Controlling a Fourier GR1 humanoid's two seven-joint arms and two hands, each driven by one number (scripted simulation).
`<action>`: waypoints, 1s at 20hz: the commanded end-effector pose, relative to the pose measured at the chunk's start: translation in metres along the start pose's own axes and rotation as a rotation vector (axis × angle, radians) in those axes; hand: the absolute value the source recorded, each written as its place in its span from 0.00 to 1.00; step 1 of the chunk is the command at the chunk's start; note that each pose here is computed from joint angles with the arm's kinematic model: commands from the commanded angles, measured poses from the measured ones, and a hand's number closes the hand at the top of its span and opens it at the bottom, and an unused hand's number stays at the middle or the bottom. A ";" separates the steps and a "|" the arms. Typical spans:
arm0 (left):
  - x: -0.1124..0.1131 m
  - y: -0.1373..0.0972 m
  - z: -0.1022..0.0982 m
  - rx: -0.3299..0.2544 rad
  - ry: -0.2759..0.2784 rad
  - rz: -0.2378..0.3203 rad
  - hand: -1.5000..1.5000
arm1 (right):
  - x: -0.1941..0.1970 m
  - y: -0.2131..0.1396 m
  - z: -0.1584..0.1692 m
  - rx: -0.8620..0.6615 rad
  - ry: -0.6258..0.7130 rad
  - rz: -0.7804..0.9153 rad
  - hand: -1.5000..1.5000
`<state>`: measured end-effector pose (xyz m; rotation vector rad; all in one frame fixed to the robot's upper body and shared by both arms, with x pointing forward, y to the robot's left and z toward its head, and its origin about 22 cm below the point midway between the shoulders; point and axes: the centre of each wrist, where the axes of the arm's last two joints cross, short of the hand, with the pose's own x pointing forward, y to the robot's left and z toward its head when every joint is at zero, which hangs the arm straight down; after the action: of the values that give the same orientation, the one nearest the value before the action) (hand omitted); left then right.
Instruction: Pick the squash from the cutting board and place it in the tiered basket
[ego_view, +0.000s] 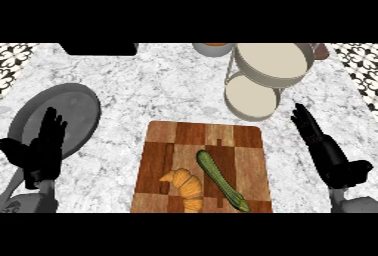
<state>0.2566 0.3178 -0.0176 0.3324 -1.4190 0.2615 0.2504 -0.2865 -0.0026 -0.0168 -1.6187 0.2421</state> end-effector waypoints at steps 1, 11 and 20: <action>0.005 -0.008 -0.011 -0.022 -0.068 -0.041 0.50 | 0.016 0.021 -0.010 0.039 -0.032 -0.048 1.00; 0.048 -0.010 -0.009 -0.194 -0.196 -0.361 0.50 | -0.012 0.033 0.018 -0.327 0.224 0.054 0.00; 0.047 -0.024 -0.004 -0.211 -0.187 -0.349 0.50 | 0.087 0.002 0.026 0.012 0.274 0.337 0.00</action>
<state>0.2835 0.2998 0.0336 0.4419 -1.5321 -0.2084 0.2214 -0.2684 0.0505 -0.2799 -1.4205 0.2835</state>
